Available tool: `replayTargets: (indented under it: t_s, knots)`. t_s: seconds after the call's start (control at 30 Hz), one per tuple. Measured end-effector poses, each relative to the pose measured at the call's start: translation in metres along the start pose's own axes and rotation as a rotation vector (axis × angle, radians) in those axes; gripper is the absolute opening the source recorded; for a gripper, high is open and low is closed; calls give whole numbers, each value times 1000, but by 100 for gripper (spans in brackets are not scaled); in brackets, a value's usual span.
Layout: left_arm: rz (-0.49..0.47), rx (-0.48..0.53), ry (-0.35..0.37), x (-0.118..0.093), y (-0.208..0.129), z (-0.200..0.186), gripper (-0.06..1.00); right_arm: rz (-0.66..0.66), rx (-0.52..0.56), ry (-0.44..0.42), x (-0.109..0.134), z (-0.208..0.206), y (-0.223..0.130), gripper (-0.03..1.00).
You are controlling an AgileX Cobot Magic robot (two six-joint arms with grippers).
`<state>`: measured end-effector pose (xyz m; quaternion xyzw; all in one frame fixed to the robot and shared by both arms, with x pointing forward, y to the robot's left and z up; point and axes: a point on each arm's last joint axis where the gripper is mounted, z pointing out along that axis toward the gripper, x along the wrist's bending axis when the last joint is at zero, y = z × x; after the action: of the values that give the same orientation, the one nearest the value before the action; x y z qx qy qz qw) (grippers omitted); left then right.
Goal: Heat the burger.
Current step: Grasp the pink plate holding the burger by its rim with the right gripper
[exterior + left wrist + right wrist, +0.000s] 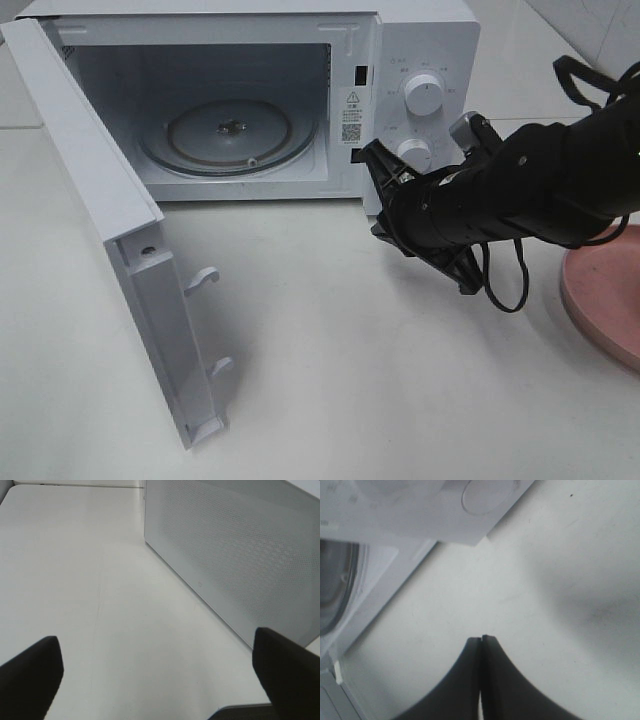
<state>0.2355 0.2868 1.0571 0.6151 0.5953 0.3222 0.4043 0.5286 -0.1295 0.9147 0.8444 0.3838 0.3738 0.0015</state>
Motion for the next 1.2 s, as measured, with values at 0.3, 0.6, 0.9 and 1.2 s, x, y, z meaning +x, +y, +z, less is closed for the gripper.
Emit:
replayTargets:
  t_s: [0.3, 0.6, 0.9, 1.2]
  knots:
    - [0, 0, 0, 0, 0, 0, 97, -432, 155, 14, 8, -27, -8, 3]
    - [0, 0, 0, 0, 0, 0, 97, -785, 284, -15, 6, -54, -12, 6]
    - [0, 0, 0, 0, 0, 0, 97, -964, 388, -100, -3, -76, -11, 11]
    - [0, 0, 0, 0, 0, 0, 97, -968, 422, -189, -16, -83, 7, 45]
